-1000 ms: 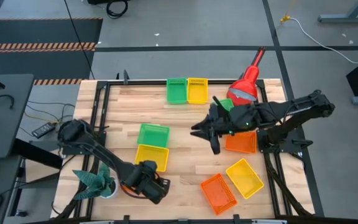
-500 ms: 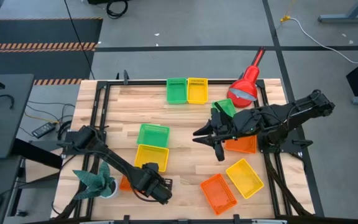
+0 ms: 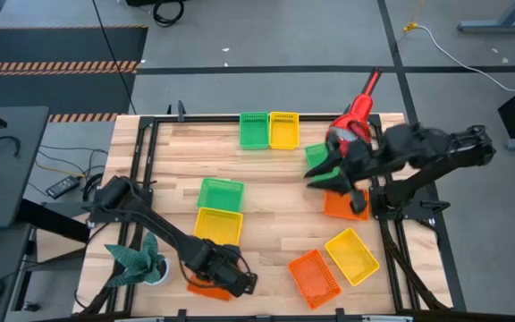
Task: Stack baskets by color
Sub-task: Move the orange bin to the top center of the table
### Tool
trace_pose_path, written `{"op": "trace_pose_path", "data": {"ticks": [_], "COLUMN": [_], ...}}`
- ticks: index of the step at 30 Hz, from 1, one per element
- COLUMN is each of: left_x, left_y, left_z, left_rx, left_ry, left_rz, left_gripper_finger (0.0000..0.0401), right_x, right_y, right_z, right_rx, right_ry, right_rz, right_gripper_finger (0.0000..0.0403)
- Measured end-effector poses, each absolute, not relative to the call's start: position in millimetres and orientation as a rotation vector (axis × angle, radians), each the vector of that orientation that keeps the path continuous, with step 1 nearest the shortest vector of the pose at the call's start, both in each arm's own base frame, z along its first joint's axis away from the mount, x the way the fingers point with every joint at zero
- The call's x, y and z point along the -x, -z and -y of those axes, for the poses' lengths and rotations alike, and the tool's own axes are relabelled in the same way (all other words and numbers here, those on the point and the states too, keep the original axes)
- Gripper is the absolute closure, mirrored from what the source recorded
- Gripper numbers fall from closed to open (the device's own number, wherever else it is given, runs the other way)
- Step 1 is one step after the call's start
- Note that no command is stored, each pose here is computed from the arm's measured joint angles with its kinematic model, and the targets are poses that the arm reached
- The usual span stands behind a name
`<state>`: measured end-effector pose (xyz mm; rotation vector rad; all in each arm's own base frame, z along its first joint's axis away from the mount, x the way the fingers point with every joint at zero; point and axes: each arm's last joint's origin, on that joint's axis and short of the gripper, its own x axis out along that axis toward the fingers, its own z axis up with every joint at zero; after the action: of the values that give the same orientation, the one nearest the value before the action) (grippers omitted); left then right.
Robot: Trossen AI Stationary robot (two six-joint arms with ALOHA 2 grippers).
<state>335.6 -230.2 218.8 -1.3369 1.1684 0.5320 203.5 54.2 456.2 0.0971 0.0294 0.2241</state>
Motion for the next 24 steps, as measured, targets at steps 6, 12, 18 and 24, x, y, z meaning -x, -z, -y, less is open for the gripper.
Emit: {"op": "trace_pose_path", "data": {"ticks": [6,12,18,24], "left_x": [-339,-356,-375,-383], "left_y": [-283,-341,-392,-421], "left_z": [225,206,170,118], "left_rx": [1.186,0.968,0.786,0.520], "left_ry": [-0.275,-0.079,0.013,-0.098], "left_rz": [-0.994,-0.842,-0.623,-0.507], "left_gripper_finger": [0.0392,0.0392,0.0392,0.0386], "right_x": [-181,-167,-152,-131], "right_y": [-469,-473,-473,-471], "right_z": [-35,-21,-12,-6], "right_rx": [-0.028,0.025,0.062,0.075], "right_ry": [-0.159,-0.094,-0.045,-0.017], "right_rz": [0.046,0.064,0.047,0.007], "right_gripper_finger": [0.0294,0.0294,0.0294,0.0294]}}
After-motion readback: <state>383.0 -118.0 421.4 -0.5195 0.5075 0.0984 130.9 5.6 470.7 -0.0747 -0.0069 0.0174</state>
